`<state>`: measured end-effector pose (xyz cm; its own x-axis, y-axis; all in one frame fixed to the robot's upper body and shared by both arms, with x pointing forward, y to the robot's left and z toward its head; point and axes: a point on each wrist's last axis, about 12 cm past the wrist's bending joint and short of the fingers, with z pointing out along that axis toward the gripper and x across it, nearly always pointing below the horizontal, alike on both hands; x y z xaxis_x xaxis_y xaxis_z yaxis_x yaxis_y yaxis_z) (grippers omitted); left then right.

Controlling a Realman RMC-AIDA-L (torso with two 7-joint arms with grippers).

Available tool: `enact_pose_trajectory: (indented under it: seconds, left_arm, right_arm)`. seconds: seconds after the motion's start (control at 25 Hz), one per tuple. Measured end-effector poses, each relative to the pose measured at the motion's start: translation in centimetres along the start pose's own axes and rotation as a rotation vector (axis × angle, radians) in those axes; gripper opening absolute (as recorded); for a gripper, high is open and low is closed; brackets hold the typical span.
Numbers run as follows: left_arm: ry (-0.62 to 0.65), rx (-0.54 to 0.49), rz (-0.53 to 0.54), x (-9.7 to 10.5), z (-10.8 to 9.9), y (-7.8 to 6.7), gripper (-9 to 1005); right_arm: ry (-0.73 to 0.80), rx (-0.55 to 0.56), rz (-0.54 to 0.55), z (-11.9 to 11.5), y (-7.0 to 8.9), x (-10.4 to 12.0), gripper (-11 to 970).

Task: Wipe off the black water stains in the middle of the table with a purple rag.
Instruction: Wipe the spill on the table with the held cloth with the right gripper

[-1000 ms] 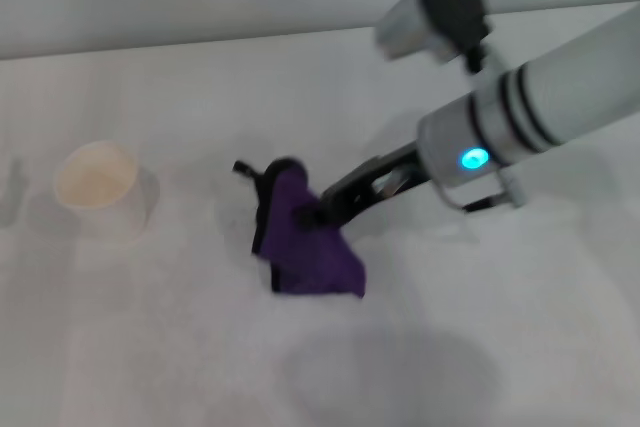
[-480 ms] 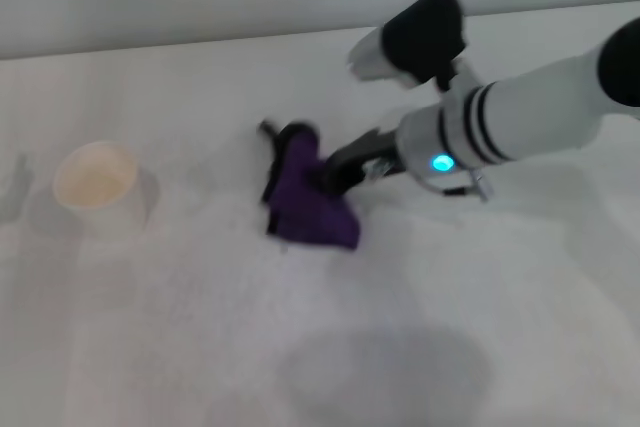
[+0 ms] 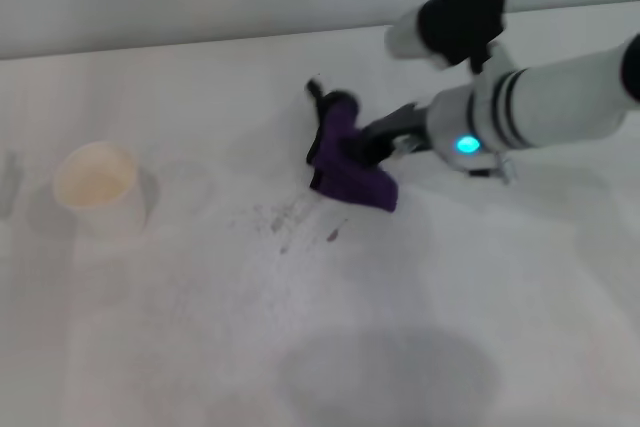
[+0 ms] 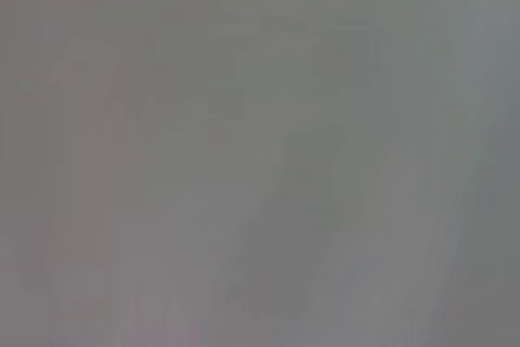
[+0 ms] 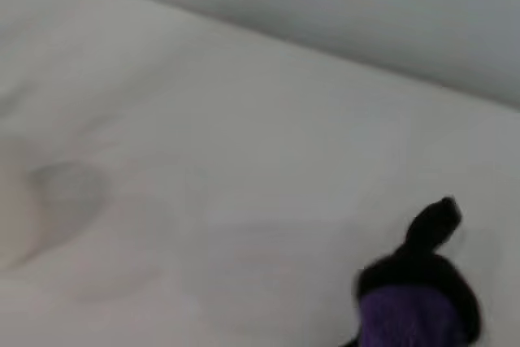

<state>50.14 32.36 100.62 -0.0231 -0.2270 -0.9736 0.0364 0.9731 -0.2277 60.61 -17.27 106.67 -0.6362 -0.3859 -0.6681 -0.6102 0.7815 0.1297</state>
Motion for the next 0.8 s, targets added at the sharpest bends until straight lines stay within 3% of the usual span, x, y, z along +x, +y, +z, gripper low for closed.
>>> enact_pose_trajectory:
  seconds: [0.24, 0.4, 0.6, 0.8]
  left_arm:
    - [-0.003, 0.002, 0.001, -0.1, 0.2, -0.1, 887]
    - [-0.008, -0.009, -0.002, -0.2, 0.2, 0.1, 887]
    - [-0.013, -0.013, -0.007, -0.2, 0.3, 0.1, 888]
    - [-0.015, -0.009, -0.008, -0.3, 0.4, -0.1, 887]
  right_arm:
    - [0.052, -0.159, -0.037, 1.4, 4.8, 0.6, 106]
    - [0.101, -0.24, -0.043, 1.1, 6.2, 1.3, 105]
    - [0.105, -0.246, -0.052, 1.1, 6.4, 1.6, 102]
    - [0.027, -0.127, -0.031, 1.4, 4.2, 1.0, 100]
